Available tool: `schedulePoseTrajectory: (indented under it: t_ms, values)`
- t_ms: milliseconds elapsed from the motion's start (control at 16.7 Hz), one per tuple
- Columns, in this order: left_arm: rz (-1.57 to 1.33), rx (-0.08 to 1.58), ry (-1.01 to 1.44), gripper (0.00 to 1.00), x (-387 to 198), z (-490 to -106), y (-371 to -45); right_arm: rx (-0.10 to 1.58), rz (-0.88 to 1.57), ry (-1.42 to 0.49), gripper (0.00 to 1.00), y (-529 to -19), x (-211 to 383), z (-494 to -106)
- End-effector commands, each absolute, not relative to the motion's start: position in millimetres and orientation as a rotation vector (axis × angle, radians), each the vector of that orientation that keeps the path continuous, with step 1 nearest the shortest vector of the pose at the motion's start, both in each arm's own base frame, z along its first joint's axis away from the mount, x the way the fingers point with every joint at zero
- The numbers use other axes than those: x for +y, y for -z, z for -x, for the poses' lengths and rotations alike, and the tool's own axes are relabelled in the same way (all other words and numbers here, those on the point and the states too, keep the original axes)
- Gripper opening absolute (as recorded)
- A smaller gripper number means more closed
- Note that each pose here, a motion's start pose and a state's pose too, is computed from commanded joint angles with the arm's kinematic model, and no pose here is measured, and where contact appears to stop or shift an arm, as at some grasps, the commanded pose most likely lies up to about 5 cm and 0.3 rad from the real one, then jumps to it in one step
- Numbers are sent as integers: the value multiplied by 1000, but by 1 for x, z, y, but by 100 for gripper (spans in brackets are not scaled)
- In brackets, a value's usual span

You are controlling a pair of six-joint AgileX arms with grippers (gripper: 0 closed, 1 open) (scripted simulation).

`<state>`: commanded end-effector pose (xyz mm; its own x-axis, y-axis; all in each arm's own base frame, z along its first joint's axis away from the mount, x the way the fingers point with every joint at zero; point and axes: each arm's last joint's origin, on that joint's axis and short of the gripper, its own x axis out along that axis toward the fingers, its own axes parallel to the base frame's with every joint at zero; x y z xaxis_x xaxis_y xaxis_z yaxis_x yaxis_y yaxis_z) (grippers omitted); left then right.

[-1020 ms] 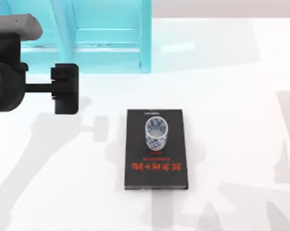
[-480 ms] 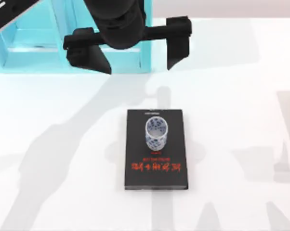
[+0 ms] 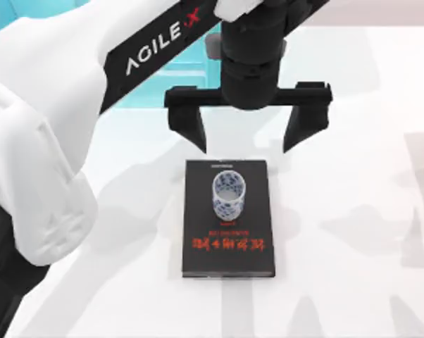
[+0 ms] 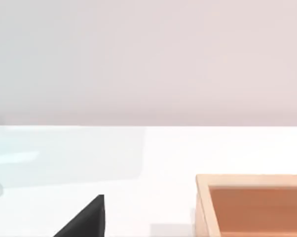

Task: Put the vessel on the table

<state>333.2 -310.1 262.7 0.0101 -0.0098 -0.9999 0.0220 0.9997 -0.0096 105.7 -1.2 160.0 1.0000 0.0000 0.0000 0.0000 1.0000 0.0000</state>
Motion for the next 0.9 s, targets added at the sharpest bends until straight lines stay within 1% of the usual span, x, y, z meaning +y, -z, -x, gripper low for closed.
schedulePoseTrajectory:
  t_ms: [420,540,660,900]
  values:
    - [-12,1571,12,100,-311,-336,-258,0,0,0,100,-160,-1,-106]
    - [-12,1567,16,100,-313,-336,-251,0,0,0,100,-160,-1,-106]
    - [-13,1567,17,100,-314,-338,-236,0,0,0,100,-160,-1,-106]
    - [-18,1574,12,100,-315,-338,-190,0,0,0,100,-160,-1,-106]
